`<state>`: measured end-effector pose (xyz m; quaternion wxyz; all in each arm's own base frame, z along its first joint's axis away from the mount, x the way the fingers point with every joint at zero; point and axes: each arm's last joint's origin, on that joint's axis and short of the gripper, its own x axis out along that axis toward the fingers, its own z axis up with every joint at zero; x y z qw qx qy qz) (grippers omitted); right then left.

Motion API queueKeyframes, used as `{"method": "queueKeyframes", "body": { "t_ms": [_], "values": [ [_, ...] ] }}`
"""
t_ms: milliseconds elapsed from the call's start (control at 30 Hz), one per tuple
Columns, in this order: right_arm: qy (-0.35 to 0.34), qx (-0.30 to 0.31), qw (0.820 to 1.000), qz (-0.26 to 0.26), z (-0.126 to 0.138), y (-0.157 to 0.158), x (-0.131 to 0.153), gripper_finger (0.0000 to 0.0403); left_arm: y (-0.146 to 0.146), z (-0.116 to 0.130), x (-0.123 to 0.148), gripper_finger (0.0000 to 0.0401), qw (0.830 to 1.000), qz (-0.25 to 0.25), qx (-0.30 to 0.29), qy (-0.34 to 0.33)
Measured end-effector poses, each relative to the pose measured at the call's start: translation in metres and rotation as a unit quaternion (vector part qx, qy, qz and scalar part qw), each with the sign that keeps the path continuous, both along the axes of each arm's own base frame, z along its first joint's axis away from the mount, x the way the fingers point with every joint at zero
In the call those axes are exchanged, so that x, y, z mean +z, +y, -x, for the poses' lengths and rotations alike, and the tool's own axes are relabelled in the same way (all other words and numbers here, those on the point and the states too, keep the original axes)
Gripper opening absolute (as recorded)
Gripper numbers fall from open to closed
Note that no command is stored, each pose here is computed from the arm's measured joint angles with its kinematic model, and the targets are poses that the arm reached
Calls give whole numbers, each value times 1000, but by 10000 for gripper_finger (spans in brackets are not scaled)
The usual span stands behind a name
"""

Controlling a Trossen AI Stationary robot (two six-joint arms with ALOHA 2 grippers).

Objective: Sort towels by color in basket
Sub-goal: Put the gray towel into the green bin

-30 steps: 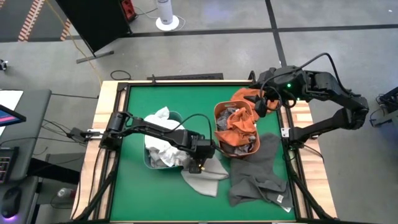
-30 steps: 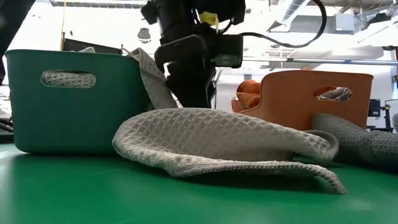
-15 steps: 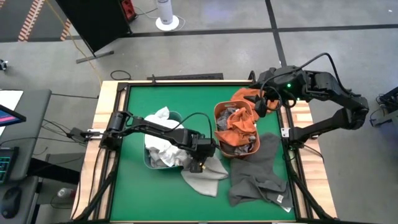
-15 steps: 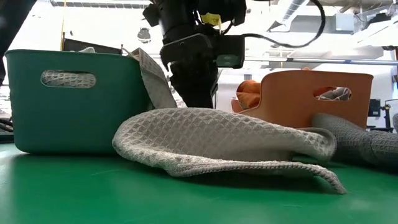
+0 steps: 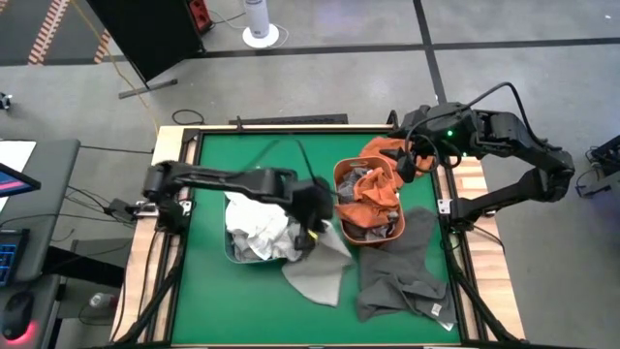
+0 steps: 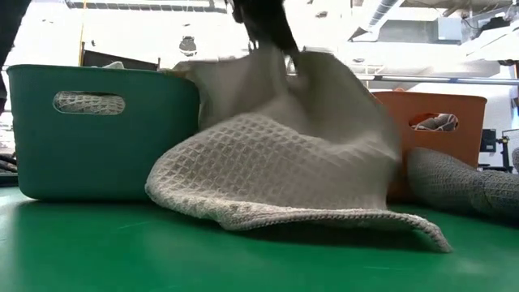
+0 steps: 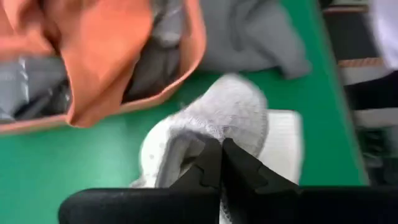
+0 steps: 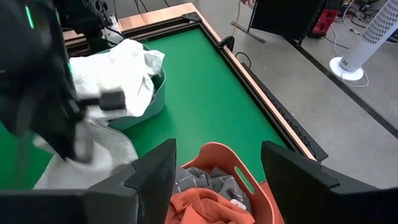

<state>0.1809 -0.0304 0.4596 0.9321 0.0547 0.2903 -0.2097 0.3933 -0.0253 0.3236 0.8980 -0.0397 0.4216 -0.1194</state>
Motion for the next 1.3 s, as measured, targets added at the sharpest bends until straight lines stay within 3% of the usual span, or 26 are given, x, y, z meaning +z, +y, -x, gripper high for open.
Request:
{"method": "queueKeyframes", "body": {
  "t_ms": [233, 533, 833, 1300],
  "values": [
    [-6, -4, 1000, -4, 0, 0, 1, 264, 11, 68, 93, 0, 987, -3, -35, -158],
    [-2, -8, 1000, -8, -6, -1, -2, 264, 26, 183, 174, 0, 946, -52, 61, -315],
    [-2, -5, 1000, -5, -10, -2, -2, 264, 31, 266, 204, 0, 897, -90, 161, -401],
    [-17, -6, 1000, -1, -12, -2, 0, 264, 32, 309, 229, 0, 826, -136, 192, -513]
  ]
}}
